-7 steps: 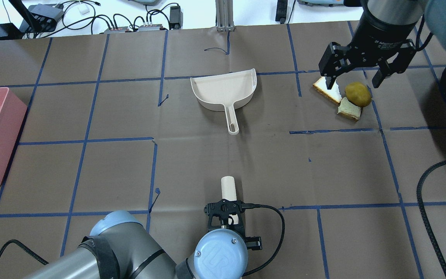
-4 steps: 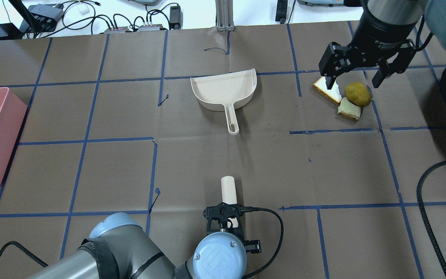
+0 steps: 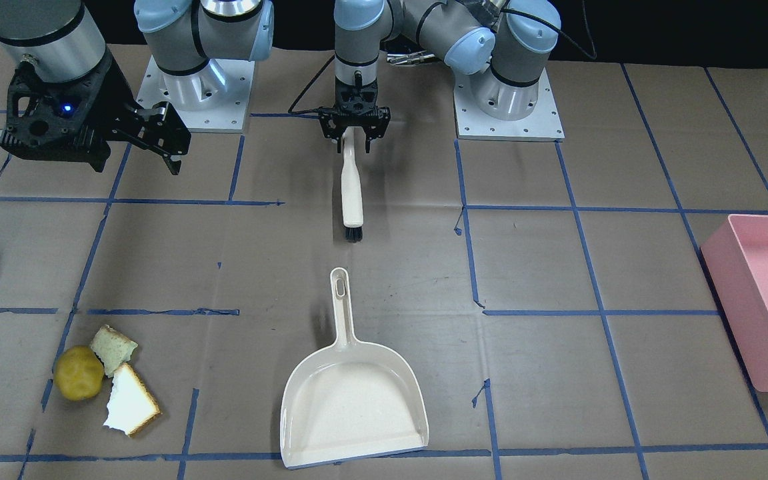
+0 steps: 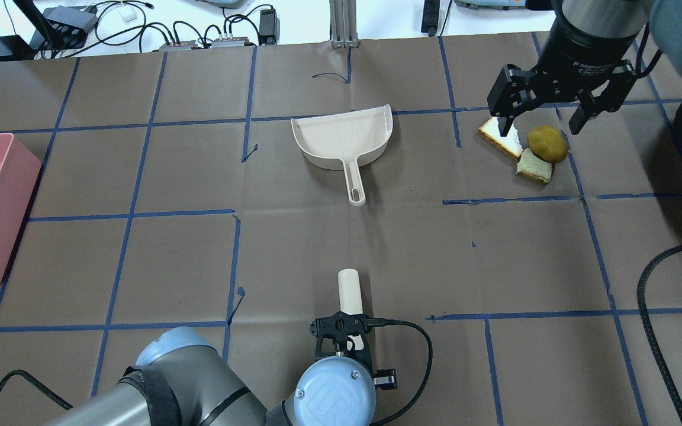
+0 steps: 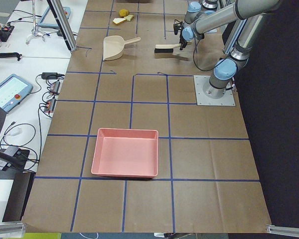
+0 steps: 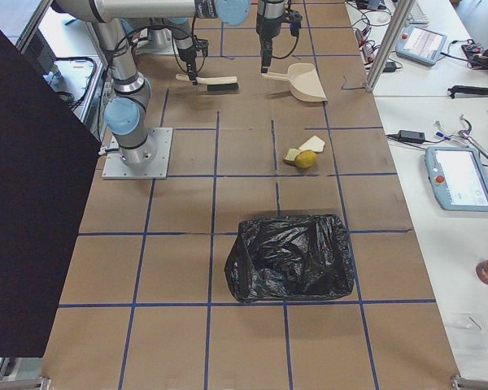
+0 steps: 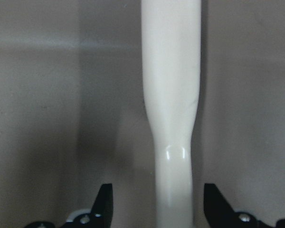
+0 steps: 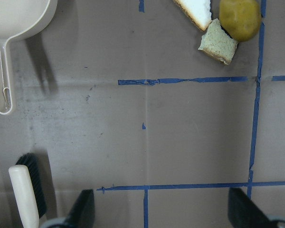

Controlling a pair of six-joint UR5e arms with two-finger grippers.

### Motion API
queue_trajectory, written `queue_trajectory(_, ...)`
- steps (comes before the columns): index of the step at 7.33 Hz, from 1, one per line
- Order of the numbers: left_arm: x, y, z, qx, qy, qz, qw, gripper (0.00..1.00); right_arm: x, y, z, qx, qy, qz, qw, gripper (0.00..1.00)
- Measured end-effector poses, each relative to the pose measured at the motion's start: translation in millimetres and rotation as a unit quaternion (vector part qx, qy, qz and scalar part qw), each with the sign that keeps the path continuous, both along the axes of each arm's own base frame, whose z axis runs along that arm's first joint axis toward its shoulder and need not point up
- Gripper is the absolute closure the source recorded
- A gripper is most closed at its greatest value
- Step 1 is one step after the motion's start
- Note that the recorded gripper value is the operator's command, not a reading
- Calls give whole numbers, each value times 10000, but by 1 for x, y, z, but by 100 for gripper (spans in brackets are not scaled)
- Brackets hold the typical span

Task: Sweep and dump trash in nearest bin
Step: 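Close the left gripper on the brush handle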

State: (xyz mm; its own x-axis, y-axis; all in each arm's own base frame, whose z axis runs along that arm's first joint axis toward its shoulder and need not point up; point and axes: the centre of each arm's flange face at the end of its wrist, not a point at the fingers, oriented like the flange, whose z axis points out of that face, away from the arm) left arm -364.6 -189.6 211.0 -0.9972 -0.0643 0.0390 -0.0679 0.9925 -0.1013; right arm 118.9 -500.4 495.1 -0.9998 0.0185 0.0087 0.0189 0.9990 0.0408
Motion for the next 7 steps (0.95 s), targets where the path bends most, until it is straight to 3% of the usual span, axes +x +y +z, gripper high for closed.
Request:
queue_trajectory(2, -1, 0, 1, 25, 45, -10, 10000, 86, 0, 0, 0, 0, 0, 0, 10000, 0)
queue_trajectory(4, -4, 2, 4, 93, 171, -26, 9998, 88, 0, 0, 0, 0, 0, 0, 10000, 0)
queue_trajectory(7, 4, -5, 38, -93, 348, 59, 9993, 93, 0, 0, 0, 0, 0, 0, 10000, 0)
